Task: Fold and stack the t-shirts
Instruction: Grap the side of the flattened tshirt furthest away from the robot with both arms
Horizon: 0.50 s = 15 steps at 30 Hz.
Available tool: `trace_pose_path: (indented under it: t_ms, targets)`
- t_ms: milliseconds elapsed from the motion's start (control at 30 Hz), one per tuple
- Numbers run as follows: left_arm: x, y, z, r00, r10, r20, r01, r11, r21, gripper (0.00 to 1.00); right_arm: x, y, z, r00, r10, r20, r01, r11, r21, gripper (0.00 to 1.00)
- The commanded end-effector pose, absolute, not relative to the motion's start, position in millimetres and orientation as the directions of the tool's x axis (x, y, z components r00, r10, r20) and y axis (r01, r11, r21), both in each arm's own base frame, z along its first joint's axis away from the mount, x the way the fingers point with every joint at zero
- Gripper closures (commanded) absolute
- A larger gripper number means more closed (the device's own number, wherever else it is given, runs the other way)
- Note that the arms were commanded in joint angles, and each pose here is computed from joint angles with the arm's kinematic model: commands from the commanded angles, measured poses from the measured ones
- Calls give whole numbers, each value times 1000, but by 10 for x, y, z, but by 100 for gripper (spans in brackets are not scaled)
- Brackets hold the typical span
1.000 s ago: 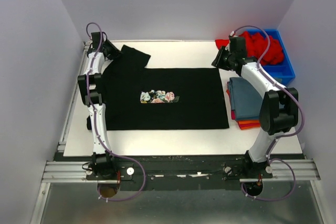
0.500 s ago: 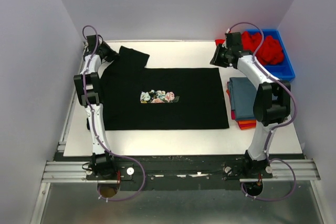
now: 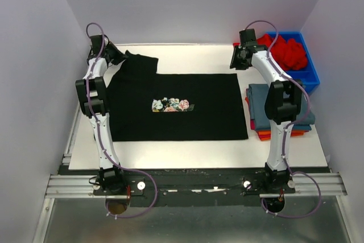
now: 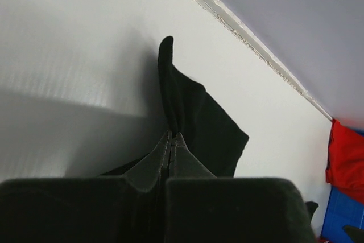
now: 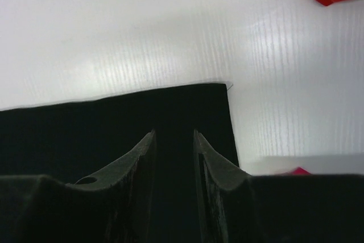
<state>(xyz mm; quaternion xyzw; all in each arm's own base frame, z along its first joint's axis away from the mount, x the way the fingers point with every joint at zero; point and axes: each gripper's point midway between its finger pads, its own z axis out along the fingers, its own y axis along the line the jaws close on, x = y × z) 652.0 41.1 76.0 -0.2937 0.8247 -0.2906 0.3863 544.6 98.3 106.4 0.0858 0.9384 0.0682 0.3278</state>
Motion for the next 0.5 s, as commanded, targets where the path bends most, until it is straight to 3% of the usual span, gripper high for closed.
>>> trace_pose_path:
  t_ms: [0,467]
  targets:
    - [6601,268,1107,-509,-667,-545,-172,699,-694,100,5423,736,873,-806,184,-562,161,983,90,60]
    - [6581,259,1110,-498,-654,-569,-187,722,-667,100,5606,669,541,-832,186,-522,186,981,53,59]
